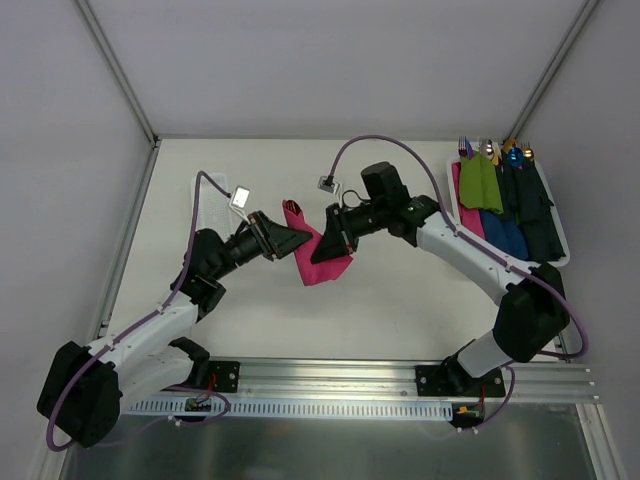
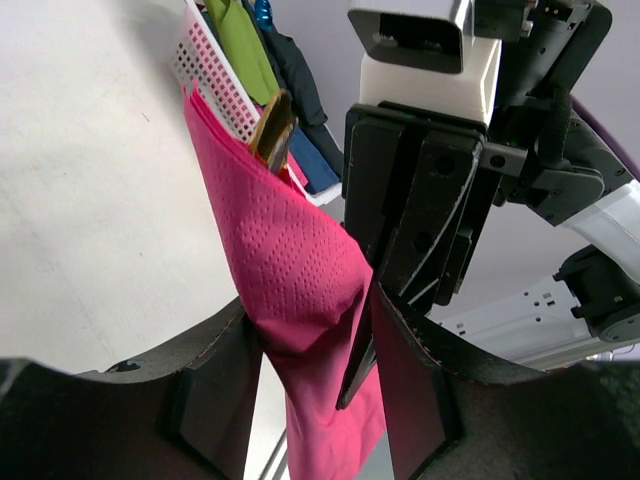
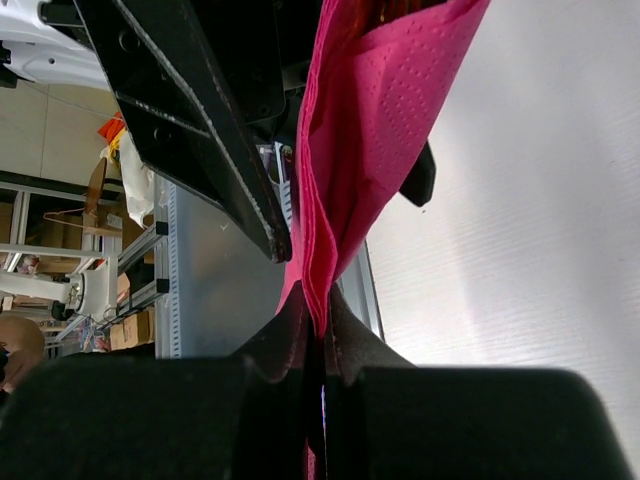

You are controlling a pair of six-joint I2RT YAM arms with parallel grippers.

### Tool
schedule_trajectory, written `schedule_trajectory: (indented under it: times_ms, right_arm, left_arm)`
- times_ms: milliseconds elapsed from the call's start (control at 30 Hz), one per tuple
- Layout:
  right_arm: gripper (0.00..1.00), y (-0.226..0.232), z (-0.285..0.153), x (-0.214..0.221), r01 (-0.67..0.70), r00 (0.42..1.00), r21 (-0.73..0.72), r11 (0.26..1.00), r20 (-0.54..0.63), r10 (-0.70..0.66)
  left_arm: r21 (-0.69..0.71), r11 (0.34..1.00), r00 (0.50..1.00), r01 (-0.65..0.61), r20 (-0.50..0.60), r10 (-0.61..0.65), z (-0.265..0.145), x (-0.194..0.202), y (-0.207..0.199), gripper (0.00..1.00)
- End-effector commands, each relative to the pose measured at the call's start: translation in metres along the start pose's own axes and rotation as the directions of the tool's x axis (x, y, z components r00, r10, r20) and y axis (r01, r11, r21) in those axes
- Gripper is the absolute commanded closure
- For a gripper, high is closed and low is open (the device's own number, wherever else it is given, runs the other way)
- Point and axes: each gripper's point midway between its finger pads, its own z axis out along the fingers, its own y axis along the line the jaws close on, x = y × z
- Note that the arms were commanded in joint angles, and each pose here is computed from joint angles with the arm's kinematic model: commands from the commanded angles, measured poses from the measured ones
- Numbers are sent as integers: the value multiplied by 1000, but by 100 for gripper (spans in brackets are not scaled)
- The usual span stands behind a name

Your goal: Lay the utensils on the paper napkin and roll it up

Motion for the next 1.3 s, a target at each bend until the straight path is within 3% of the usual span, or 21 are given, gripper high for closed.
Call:
schedule_trajectory:
  times_ms: [0, 167, 433, 667, 800, 833, 900, 967, 1033, 1133, 1267]
  right_arm:
    - [100, 27, -7, -6, 82, 996, -66, 994, 27, -81]
    - [100, 29, -7, -6, 85, 996, -74, 994, 29, -83]
    - [100, 24, -3, -4, 71, 997, -85, 994, 19, -70]
    - [100, 25, -3, -4, 76, 997, -88, 993, 20, -74]
    - [100, 28, -5, -6, 86, 996, -94, 992, 23, -84]
    - [100, 28, -5, -6, 91, 996, -93, 991, 25, -89]
    - [100, 28, -7, -8, 102, 995, -80, 992, 34, -99]
    - [92, 24, -10, -10, 101, 994, -60, 993, 45, -98]
    - [69, 19, -16, -14, 96, 994, -27, 995, 61, -94]
    - [46, 5, -36, -24, 83, 992, 41, 996, 96, -87]
    - [39, -16, -80, -53, 105, 970, 210, 972, 192, -147]
  left_arm:
    - [31, 998, 997, -50, 55, 48, 5, -19, -16, 54]
    - [42, 998, 998, -41, 39, 39, 5, -15, -16, 53]
    - [222, 975, 999, -25, -24, 31, 8, -7, -45, 59]
    - [277, 961, 998, -19, -52, 35, 9, -4, -52, 76]
    - [274, 961, 998, -22, -53, 38, 9, -4, -52, 90]
    - [269, 963, 998, -24, -54, 40, 9, -3, -52, 99]
    - [255, 966, 998, -28, -51, 42, 9, -5, -51, 100]
    - [231, 972, 998, -41, -31, 49, 10, -10, -48, 100]
    - [205, 976, 997, -79, 21, 76, 8, -23, -49, 100]
    - [138, 985, 993, -102, 78, 92, 1, -40, -45, 100]
    - [43, 992, 973, -122, 202, 111, -9, -69, -39, 100]
